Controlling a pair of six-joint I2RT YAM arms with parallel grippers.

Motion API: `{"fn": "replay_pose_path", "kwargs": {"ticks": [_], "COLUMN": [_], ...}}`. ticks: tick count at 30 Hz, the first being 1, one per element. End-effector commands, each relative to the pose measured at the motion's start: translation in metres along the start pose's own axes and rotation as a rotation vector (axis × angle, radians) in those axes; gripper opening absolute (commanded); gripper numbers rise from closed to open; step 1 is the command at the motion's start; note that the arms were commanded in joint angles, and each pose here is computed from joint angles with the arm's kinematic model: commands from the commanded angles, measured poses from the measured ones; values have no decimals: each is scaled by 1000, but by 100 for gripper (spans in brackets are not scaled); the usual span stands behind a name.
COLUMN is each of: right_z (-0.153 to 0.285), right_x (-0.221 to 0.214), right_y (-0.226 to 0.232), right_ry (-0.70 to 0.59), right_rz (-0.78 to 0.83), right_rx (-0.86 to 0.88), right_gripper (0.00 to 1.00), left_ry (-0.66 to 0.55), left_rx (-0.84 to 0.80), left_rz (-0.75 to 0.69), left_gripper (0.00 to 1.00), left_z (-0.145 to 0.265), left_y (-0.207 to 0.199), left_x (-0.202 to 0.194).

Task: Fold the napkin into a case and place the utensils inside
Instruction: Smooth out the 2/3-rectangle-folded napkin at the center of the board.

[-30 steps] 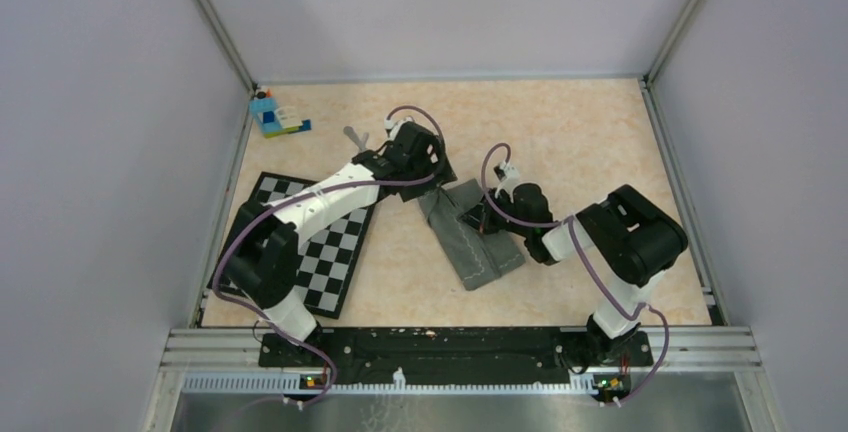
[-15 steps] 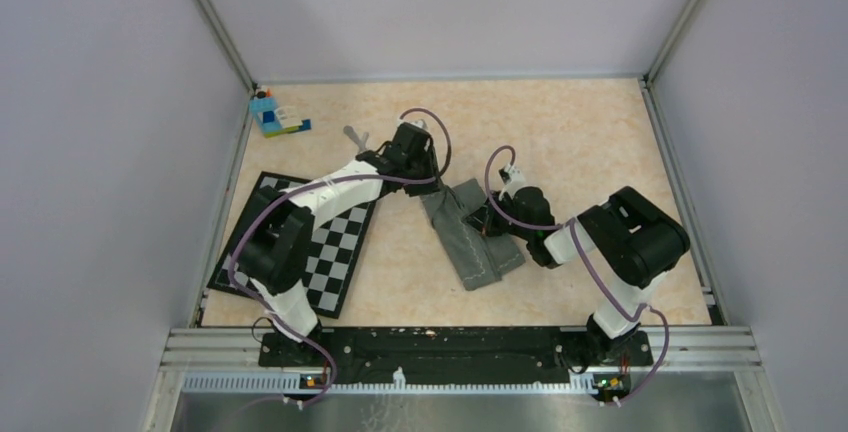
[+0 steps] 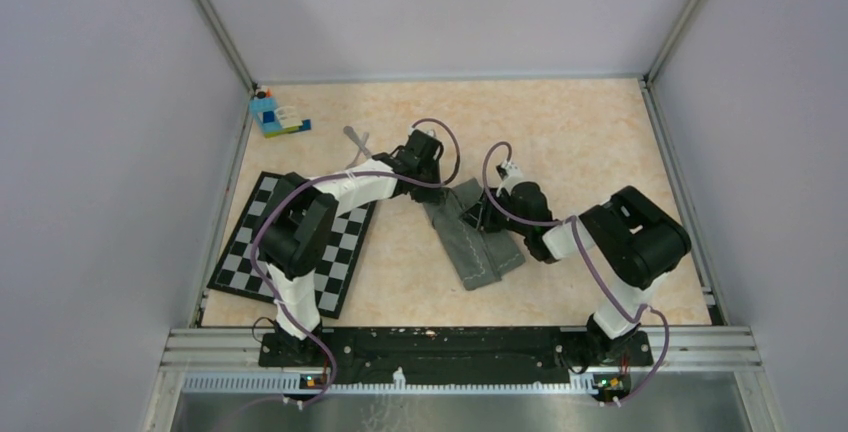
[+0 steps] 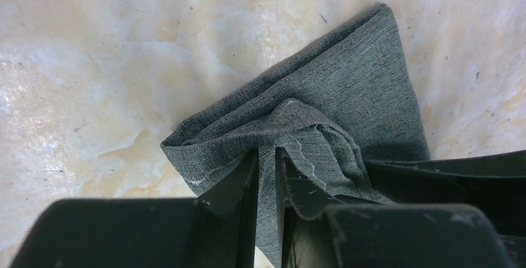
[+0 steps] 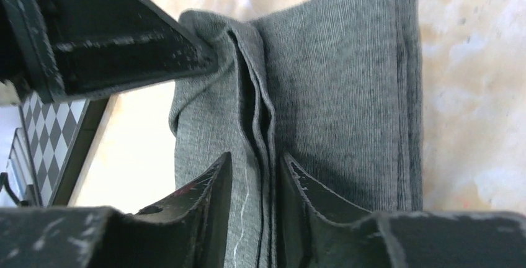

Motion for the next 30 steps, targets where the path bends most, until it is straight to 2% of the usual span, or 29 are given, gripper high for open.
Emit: {"fn": "replay_pose_path", "kwargs": {"ticks": [1,6,10,14,18,19,25,30], "right_z": [-8,-26,-41,-48,-50,-50,-50,-51], "right_x": [34,49,54,48,45,45,44,43], "right_y": [2,-3,-3,-2,-4,-5,-9,-10], "right_ry": [-65,-60,-47,-39,-35,-35,-36,-40], "right_rz": [84,116,131,125,121,117,87,72], "right_rx": [-16,-33,-6,37,27,22,18,39], "right_gripper": [39,42,40,35,26,20,0,0], "left_ry": [-25,-27,-36,-42,-69,-73,-102,-112], "left_rx": [-32,-48,-71,-81,-72,-65,30,57], "left_rz": [-11,-12,-23,-33,-54,-69,-121,-146], "left_gripper": [20,19,20,26,33,35,35,35], "left_z": [-3,0,6,13,20,20,14,5], "left_y": [1,1,-3,-8,-9,-9,-10,-19], "left_x": [1,0,2,6,10,10,11,13]}}
Point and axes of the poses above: each gripper's point midway between its finger pads, its own z axis back along the fingers, its own y axis along the line the jaws close on, x = y × z, the point moved 6 cm from there along z, back along the fingers, and after that the axes turned 15 degrees about z, right-handed, at the moved point
